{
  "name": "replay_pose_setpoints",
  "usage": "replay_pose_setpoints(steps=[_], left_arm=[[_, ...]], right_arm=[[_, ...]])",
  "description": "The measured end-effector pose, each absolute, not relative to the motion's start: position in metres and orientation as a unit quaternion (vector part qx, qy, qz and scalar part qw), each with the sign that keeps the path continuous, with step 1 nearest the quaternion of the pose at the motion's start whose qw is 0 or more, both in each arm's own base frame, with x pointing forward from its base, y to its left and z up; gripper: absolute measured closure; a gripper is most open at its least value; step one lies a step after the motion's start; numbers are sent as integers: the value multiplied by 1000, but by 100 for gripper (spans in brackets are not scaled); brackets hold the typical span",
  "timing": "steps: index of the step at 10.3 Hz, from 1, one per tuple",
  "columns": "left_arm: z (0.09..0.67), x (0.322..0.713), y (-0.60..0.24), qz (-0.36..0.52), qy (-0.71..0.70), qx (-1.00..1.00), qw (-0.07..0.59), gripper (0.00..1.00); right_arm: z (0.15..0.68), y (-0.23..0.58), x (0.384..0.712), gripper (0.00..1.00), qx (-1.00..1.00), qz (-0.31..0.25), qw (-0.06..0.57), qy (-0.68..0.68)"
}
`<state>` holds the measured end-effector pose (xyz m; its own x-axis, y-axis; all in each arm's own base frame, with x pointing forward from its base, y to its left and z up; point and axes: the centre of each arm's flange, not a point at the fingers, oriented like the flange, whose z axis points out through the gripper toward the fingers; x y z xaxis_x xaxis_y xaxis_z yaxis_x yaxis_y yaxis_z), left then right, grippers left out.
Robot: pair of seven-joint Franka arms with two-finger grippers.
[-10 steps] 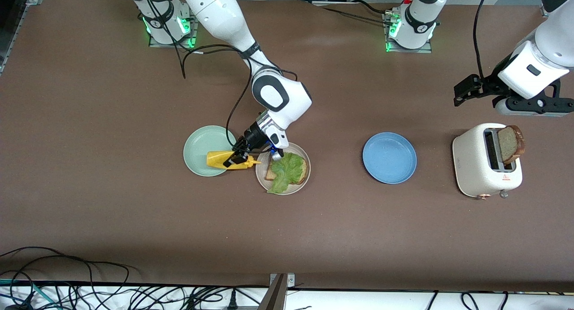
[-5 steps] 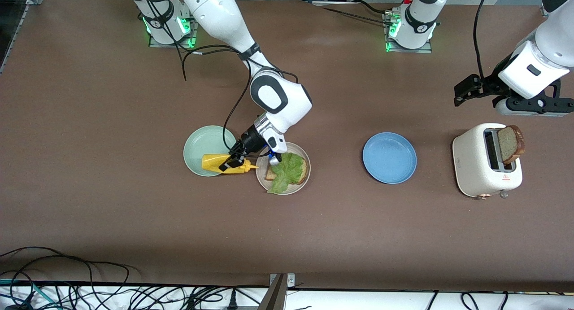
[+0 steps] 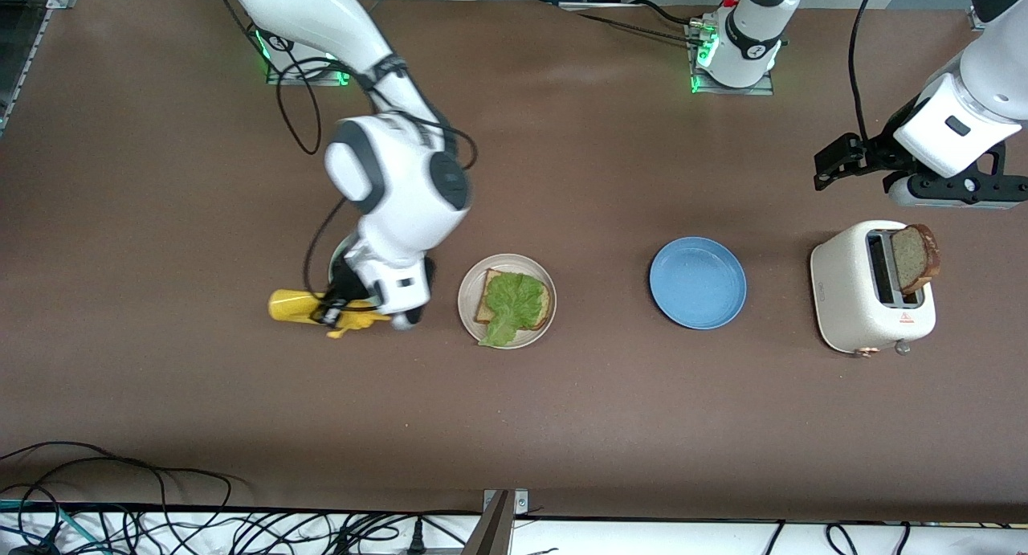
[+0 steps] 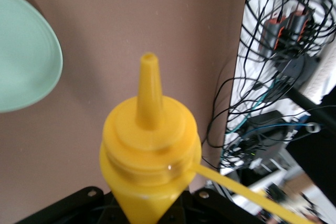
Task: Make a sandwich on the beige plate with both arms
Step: 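Carry the mustard bottle back beside the pale green plate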
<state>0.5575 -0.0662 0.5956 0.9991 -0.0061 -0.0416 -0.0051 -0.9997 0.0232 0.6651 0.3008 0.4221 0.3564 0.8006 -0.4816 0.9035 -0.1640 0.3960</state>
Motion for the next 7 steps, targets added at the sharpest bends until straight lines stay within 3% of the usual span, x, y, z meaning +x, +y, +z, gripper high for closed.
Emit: replay_pose_setpoints(steps=[3, 7], left_arm=[[596, 558, -65, -21, -1, 1000, 12, 0], [596, 558, -63, -21, 0, 1000, 12, 0]], right_arm=[[459, 181, 697, 89, 838, -43, 115, 532], [442, 4, 717, 89, 866, 58, -150, 474]])
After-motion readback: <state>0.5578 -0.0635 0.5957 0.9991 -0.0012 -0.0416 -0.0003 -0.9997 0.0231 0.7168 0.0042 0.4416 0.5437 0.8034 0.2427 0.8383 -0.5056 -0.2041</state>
